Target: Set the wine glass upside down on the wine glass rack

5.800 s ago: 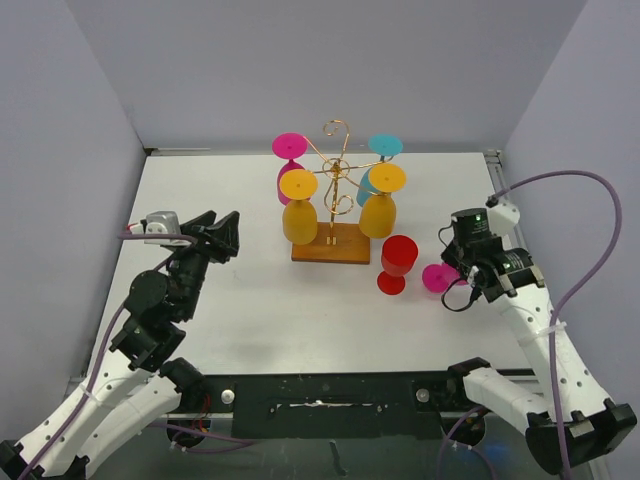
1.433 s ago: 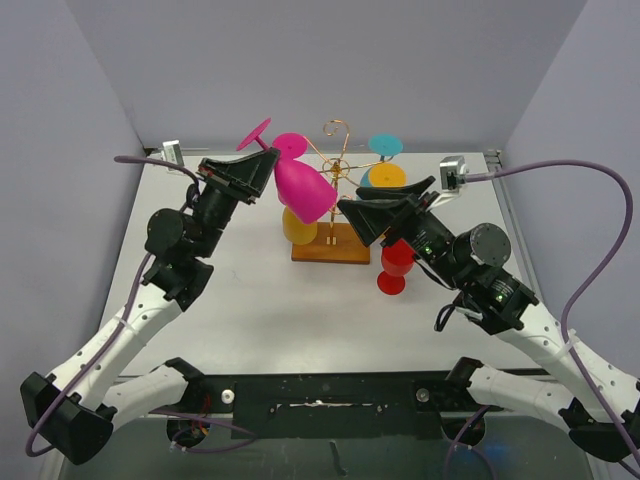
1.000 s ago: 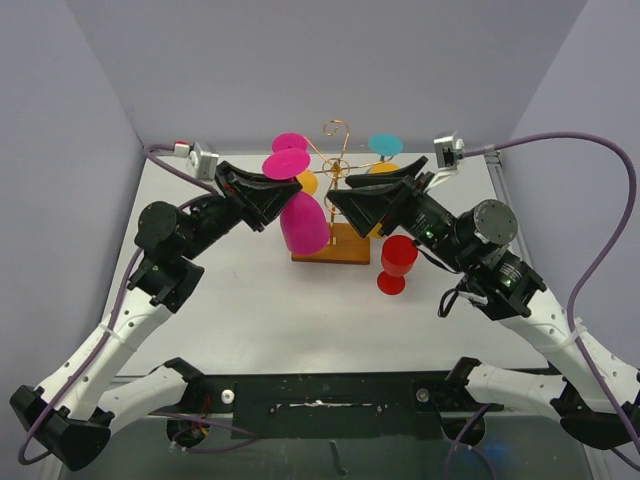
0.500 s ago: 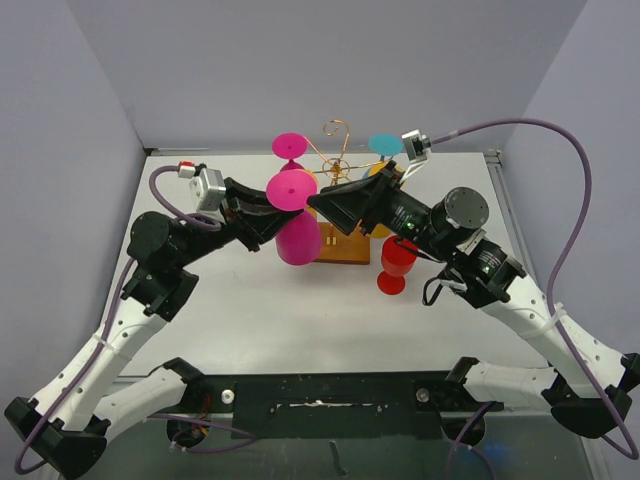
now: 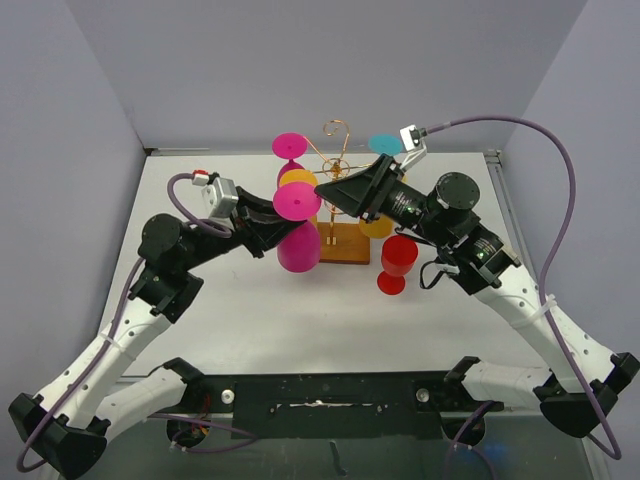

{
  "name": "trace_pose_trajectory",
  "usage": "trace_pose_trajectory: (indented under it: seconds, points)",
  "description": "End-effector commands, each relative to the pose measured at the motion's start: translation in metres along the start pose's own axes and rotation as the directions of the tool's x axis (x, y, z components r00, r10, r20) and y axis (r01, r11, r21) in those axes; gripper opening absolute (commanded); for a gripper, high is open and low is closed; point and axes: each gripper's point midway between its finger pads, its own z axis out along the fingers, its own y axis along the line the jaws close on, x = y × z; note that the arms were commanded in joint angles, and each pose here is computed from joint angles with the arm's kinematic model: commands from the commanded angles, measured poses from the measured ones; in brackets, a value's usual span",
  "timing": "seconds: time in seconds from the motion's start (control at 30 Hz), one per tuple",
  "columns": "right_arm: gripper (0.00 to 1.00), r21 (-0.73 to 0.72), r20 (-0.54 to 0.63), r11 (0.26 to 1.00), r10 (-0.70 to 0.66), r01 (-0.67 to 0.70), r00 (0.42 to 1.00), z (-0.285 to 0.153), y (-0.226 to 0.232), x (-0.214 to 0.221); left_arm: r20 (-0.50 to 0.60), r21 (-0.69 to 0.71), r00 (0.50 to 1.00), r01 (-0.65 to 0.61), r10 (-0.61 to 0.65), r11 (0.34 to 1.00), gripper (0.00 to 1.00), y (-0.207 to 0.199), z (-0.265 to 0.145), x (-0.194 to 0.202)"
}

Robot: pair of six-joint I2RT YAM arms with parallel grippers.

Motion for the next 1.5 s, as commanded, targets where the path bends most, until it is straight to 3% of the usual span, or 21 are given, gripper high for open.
trace_pose_trajectory:
  seconds: [0.0,0.37,0.57,0.77,0.83,1.2,1.3,1.47]
  points:
    - [0.41,-0.012,-0.069,0.996,0.086,-0.087,0.994,-0.003,0.008,0.005,0.041,0.029,0.997,-0.064,0.063,0.998,0.00,-0.006,-0.002,-0.010]
    - [0.35,0.034,-0.154,0.990,0.137,-0.133,0.978,0.000,-0.004,0.024,-0.012,0.029,0.999,-0.038,0.038,0.999,0.00,-0.001,-0.003,0.011]
    - [0.21,0.034,-0.158,0.988,0.154,-0.150,0.975,-0.002,-0.004,0.027,-0.032,0.032,0.999,-0.018,0.019,0.999,0.00,0.000,-0.002,0.020]
    - [0.00,0.039,-0.159,0.986,0.166,-0.162,0.973,-0.001,-0.006,0.029,-0.037,0.024,0.999,-0.004,0.005,1.000,0.00,0.002,-0.002,0.022]
    - [0.00,0.041,-0.160,0.986,0.169,-0.164,0.973,-0.001,-0.007,0.030,-0.044,0.014,0.999,0.008,-0.007,1.000,0.01,0.003,-0.002,0.024]
    - [0.00,0.131,-0.095,0.966,0.237,-0.224,0.967,-0.021,-0.026,0.033,-0.098,-0.041,0.993,0.069,-0.073,0.997,0.48,0.003,-0.018,0.044]
    - [0.00,0.160,-0.055,0.953,0.270,-0.259,0.961,-0.028,-0.031,0.031,-0.106,-0.064,0.991,0.074,-0.081,0.995,0.55,0.002,-0.025,0.047]
    - [0.00,0.228,0.012,0.921,0.321,-0.315,0.947,-0.038,-0.045,0.026,-0.107,-0.178,0.991,0.064,-0.084,0.982,0.57,0.015,-0.038,0.053]
